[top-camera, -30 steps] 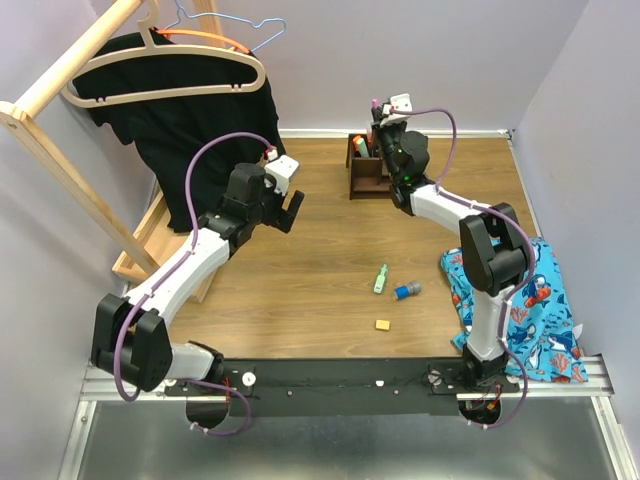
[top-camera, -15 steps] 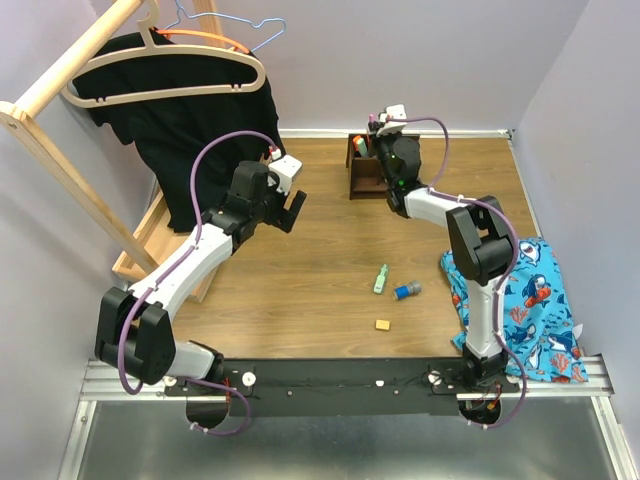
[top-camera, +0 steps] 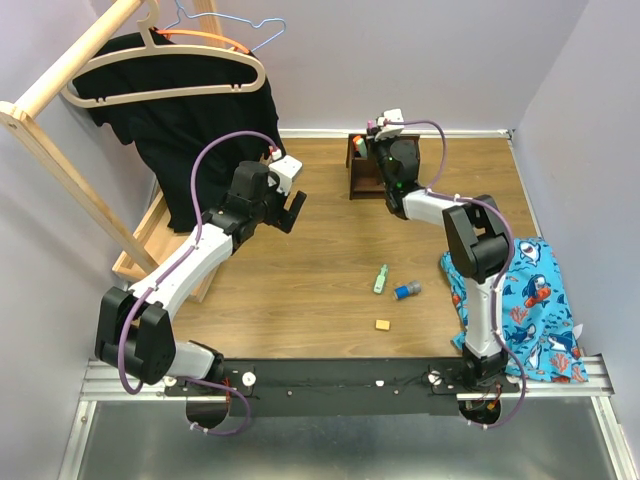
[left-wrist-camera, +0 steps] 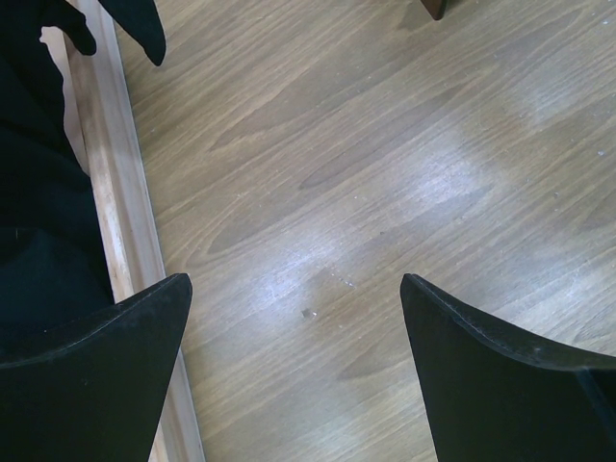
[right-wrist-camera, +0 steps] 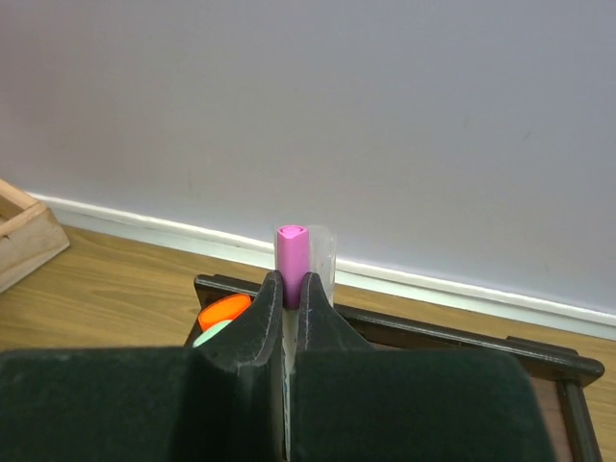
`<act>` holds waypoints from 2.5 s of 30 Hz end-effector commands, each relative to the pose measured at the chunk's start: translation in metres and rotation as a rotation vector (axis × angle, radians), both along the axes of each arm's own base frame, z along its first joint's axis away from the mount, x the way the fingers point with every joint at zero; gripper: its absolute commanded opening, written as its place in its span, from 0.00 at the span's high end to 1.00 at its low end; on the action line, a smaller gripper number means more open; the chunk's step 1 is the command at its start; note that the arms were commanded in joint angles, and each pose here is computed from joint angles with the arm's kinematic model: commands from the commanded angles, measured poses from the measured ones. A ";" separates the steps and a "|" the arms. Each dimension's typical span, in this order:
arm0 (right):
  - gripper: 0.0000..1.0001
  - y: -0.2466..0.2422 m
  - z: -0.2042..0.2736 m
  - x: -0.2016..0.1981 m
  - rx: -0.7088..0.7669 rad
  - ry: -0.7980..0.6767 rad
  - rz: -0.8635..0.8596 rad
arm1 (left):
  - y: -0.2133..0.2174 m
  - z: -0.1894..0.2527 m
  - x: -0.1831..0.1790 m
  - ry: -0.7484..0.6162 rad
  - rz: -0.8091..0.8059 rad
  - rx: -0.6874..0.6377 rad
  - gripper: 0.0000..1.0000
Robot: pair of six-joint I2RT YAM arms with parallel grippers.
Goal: Sort the stationery into containers
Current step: Place the pen in the storage box, then pick up the stationery from the center of the board.
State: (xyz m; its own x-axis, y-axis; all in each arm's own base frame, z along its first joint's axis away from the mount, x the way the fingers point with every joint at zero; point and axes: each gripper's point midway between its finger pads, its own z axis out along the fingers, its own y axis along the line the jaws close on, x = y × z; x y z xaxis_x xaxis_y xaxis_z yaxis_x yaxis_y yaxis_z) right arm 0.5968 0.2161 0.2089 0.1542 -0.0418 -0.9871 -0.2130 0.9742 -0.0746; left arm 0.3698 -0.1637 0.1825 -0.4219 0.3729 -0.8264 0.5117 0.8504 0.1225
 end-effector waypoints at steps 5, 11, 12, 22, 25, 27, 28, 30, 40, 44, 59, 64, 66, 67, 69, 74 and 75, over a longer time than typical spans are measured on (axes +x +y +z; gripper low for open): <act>0.65 -0.005 0.011 -0.020 -0.011 0.050 0.027 | -0.002 0.015 0.001 -0.048 0.008 -0.032 0.01; 0.56 -0.013 0.034 -0.042 -0.020 0.099 0.029 | -0.002 0.022 -0.007 -0.075 -0.001 -0.065 0.01; 0.56 -0.015 0.027 -0.047 -0.028 0.143 0.028 | -0.002 0.018 -0.009 -0.068 -0.003 -0.068 0.01; 0.47 -0.028 -0.008 -0.139 0.010 0.539 0.100 | -0.001 0.029 -0.034 -0.090 -0.033 -0.146 0.01; 0.47 -0.032 -0.040 -0.173 0.033 0.738 0.093 | -0.001 0.029 -0.040 -0.082 -0.038 -0.161 0.01; 0.47 -0.036 -0.061 -0.194 0.074 0.873 0.062 | -0.001 0.028 -0.042 -0.075 -0.033 -0.164 0.01; 0.47 -0.028 -0.068 -0.205 0.099 0.931 0.101 | -0.001 0.026 -0.043 -0.069 -0.032 -0.165 0.01; 0.45 -0.034 -0.090 -0.226 0.154 1.072 0.032 | -0.002 0.024 -0.044 -0.056 -0.025 -0.176 0.01; 0.43 -0.031 -0.146 -0.265 0.312 1.394 -0.155 | -0.005 0.005 -0.049 0.036 0.008 -0.204 0.01; 0.44 -0.031 -0.162 -0.271 0.281 1.423 -0.157 | -0.008 -0.004 -0.047 0.066 0.013 -0.210 0.01; 0.36 -0.003 -0.054 -0.315 -0.617 0.975 1.093 | -0.005 0.017 -0.036 -0.012 0.004 -0.249 0.01; 0.23 -0.021 -0.086 -0.366 -0.908 1.020 1.216 | 0.000 0.024 -0.039 -0.037 0.010 -0.248 0.01; 0.21 -0.020 -0.095 -0.377 -1.016 0.937 1.246 | 0.000 0.026 -0.041 -0.044 0.006 -0.251 0.01; 0.20 -0.020 -0.092 -0.374 -1.067 0.862 1.219 | 0.001 0.024 -0.042 -0.041 0.008 -0.250 0.01; 0.20 -0.021 -0.106 -0.390 -1.130 0.856 1.256 | 0.000 0.025 -0.044 -0.044 0.004 -0.252 0.01; 0.22 -0.024 -0.118 -0.398 -1.137 0.926 1.235 | -0.003 0.020 -0.050 -0.034 -0.011 -0.251 0.01; 0.23 -0.026 -0.121 -0.399 -1.142 0.935 1.231 | -0.003 0.020 -0.051 -0.032 -0.008 -0.252 0.01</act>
State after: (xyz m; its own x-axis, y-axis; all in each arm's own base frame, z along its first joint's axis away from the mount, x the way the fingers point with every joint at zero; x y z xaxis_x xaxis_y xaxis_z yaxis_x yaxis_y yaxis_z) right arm 0.1901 0.2000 0.0921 0.0780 -0.9150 -0.3958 -0.9851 -0.1317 0.1103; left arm 0.3251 -0.1622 0.2025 -0.4020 0.1570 -0.9021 0.4962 0.8653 -0.0705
